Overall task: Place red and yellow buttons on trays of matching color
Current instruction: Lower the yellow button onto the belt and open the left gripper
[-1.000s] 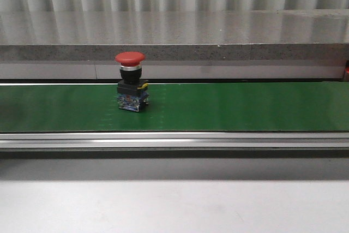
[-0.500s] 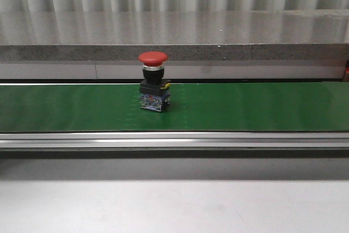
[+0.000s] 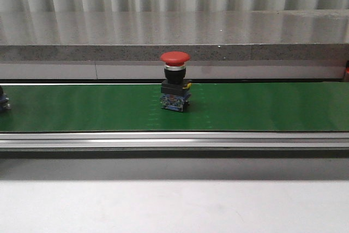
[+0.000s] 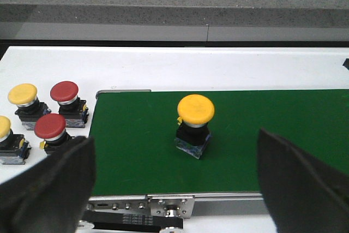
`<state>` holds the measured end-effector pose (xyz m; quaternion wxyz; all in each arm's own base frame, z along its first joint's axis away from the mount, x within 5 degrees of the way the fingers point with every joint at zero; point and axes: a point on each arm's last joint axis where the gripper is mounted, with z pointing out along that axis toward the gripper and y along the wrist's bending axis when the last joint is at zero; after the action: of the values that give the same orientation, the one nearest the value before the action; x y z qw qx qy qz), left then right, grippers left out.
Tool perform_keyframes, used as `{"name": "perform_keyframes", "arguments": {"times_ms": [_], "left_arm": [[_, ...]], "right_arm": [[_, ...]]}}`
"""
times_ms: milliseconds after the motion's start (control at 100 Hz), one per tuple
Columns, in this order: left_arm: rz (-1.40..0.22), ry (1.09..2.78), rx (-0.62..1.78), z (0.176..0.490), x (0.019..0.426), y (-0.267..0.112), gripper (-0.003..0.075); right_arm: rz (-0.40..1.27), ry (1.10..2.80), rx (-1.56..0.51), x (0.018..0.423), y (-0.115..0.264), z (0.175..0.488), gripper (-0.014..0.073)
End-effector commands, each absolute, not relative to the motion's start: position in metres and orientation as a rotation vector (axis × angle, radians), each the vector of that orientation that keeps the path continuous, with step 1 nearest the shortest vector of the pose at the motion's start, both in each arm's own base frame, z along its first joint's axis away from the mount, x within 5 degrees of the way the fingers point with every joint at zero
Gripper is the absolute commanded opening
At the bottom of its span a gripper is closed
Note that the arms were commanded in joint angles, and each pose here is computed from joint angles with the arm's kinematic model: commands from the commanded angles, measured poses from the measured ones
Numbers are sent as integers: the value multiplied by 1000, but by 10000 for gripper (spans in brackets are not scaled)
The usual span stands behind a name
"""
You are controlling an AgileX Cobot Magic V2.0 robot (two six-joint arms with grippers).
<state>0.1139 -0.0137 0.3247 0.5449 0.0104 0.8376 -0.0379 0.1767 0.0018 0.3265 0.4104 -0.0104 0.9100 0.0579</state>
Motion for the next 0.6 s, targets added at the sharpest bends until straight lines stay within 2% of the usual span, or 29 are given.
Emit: {"name": "perform_keyframes", "arguments": {"times_ms": [0, 160, 230, 590], "left_arm": [[-113, 1875, 44, 334, 105, -13, 395], [-97, 1838, 51, 330, 93, -10, 88], [-87, 1834, 55, 331, 92, -9, -20], [-79, 1834, 58, 331, 92, -9, -20]], "right_arm": [[127, 2202, -27, 177, 1, 340, -67], [127, 2202, -27, 177, 1, 340, -67], [127, 2202, -27, 177, 1, 340, -67], [123, 2188, -24, 178, 1, 341, -67]]}}
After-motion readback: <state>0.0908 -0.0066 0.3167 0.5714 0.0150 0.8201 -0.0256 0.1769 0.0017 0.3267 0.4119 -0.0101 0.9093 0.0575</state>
